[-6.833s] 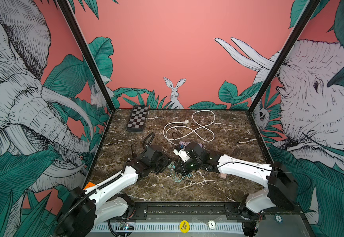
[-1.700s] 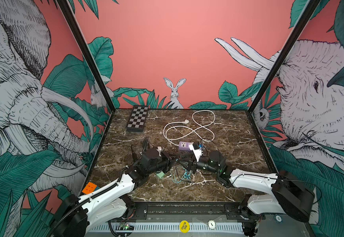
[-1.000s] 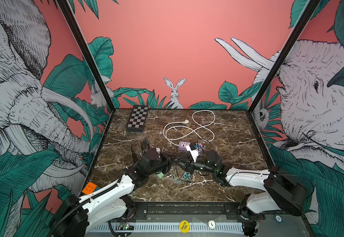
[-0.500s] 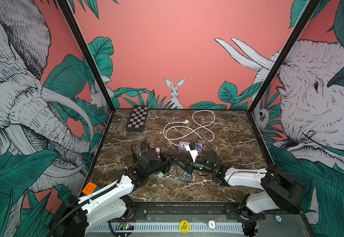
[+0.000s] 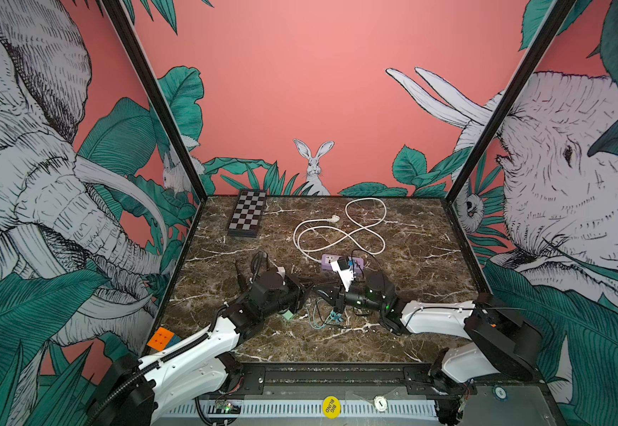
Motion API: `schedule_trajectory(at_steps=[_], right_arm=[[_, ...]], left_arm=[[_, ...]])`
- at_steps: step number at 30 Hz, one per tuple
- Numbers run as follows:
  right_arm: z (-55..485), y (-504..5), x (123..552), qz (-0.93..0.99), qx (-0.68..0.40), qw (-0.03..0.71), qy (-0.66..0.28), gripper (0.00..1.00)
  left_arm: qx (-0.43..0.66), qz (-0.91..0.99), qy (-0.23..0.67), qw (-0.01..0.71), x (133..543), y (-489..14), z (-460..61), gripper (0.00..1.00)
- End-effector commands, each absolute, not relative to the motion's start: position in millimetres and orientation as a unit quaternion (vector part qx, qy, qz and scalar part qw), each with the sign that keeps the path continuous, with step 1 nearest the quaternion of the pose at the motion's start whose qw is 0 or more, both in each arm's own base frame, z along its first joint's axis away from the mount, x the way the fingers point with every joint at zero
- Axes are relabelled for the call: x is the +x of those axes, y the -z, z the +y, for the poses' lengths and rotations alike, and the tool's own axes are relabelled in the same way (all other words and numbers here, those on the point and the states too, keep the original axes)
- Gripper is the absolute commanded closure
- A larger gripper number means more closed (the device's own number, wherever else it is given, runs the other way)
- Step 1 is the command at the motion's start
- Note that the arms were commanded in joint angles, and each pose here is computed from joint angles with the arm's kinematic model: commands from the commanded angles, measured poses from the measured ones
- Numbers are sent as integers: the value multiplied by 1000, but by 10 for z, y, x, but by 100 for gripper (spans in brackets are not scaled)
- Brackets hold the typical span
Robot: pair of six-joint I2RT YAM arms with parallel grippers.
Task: Charge the electric toothbrush
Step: Adjust the charging cable, then pick up the plug from the center of the board.
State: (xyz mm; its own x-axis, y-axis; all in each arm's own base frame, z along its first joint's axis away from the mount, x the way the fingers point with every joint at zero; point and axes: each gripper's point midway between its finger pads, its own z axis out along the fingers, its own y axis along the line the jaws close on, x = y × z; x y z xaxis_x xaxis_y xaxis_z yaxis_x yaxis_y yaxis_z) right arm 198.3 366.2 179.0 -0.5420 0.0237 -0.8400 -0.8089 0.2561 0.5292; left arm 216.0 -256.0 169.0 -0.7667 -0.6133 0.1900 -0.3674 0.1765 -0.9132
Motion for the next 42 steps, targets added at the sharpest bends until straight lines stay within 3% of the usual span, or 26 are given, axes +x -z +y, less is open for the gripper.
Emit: schedule_trajectory(at_steps=[1, 3, 4, 7, 8, 10, 17, 22, 27, 42], right_arm=[[3716, -2046, 1926, 662, -292, 400, -563, 100], [3707, -2084, 1921, 660, -293, 403, -562, 100], [3696, -2104, 1914, 660, -294, 405, -561, 100], [3606, -2146, 1952, 666, -288, 423, -542, 100], [3569, -2159, 1958, 669, -290, 428, -534, 100], [3498, -2177, 1974, 675, -293, 437, -517, 100], [3257, -1964, 1928, 706, -314, 432, -465, 100], [3116, -1768, 1864, 722, -325, 427, -436, 100], [3071, -1720, 1811, 724, -345, 423, -422, 100], [3033, -1719, 1715, 714, -362, 427, -420, 100]], left_arm=[[-318, 743, 577, 122, 2174, -1813, -2565, 100], [-319, 742, 576, 126, 2180, -1818, -2552, 100], [-319, 742, 576, 127, 2177, -1811, -2544, 94], [-322, 741, 573, 135, 2182, -1815, -2493, 44], [-323, 748, 563, 136, 2166, -1789, -2457, 33], [-325, 760, 545, 140, 2138, -1747, -2360, 22], [-380, 839, 358, 151, 1778, -1336, -1507, 12], [-390, 880, 256, 92, 1499, -1041, -1324, 8], [-361, 915, 166, 69, 1492, -967, -1287, 7], [-307, 940, 115, 93, 1859, -580, -1652, 13]])
